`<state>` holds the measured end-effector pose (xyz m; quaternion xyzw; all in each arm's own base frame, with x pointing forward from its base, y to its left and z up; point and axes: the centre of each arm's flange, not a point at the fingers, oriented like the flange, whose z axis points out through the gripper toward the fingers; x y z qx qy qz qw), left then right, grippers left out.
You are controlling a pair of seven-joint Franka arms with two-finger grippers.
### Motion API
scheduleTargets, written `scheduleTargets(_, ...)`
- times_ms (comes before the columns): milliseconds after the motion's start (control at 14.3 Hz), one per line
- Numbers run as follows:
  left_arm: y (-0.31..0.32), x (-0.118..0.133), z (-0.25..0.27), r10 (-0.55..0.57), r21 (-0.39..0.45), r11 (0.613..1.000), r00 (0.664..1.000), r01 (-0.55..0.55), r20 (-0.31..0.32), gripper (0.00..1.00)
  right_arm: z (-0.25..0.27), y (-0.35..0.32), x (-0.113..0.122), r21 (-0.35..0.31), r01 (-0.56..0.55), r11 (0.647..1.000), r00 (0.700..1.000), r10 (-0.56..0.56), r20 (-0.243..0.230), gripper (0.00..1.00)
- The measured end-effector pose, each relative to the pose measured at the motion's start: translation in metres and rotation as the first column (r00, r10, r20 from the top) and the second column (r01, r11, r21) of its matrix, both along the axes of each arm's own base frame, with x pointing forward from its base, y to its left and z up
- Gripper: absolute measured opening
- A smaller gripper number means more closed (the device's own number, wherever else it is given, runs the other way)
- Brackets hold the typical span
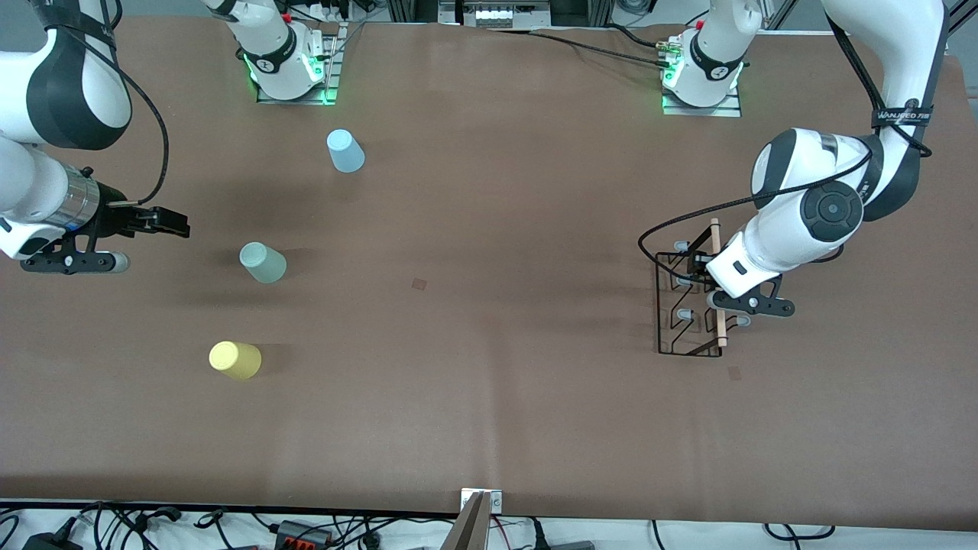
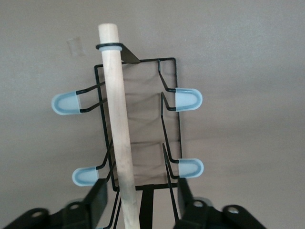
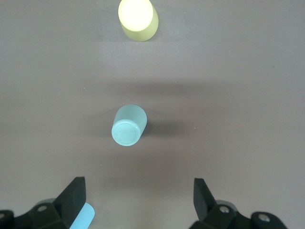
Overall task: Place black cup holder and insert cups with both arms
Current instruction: 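Lift the holder with the left gripper while the right gripper grasps the teal cup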
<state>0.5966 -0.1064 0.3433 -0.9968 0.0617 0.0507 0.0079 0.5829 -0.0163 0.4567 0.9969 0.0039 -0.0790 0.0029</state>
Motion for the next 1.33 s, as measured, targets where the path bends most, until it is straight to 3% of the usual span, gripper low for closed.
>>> scheduleTargets(70,0.002,-0.001,-0.002,0.002,0.0,1.0,1.0,-0.002,-0.001,0.48,0.0,0.0,0.0,0.0,0.0,1.0,1.0,0.0,0.0,1.0)
scheduleTargets(210,0.008,-0.001,-0.005,0.012,-0.001,1.0,1.0,-0.012,0.004,0.46,0.0,0.0,0.0,0.0,-0.001,1.0,1.0,0.001,0.002,1.0)
scheduleTargets(419,0.018,0.001,-0.007,0.018,-0.002,1.0,1.0,-0.018,0.003,0.19,0.003,0.001,0.001,0.0,-0.001,1.0,1.0,0.001,0.014,1.0)
scheduleTargets(489,0.02,0.001,-0.007,0.02,-0.001,1.0,1.0,-0.02,0.001,0.16,0.005,0.001,0.003,-0.001,-0.002,1.0,1.0,0.002,0.026,1.0)
scheduleTargets(629,0.022,0.001,-0.007,0.023,-0.001,1.0,1.0,-0.023,0.001,0.16,0.007,0.004,0.007,-0.001,-0.007,1.0,0.998,0.007,0.061,1.0)
scheduleTargets(768,0.021,0.002,-0.004,0.021,0.001,1.0,1.0,-0.021,-0.006,0.16,0.005,0.006,0.007,-0.001,-0.01,1.0,0.998,0.01,0.061,1.0)
scheduleTargets(1048,-0.008,0.007,0.03,-0.023,0.007,1.0,0.999,0.023,-0.034,0.16,-0.027,0.012,-0.004,-0.003,0.008,1.0,1.0,-0.008,-0.001,1.0)
scheduleTargets(1327,-0.072,0.004,0.062,-0.088,-0.012,0.996,0.996,0.088,-0.005,0.16,-0.067,0.041,-0.016,-0.02,0.04,0.999,0.998,-0.04,-0.04,1.0)
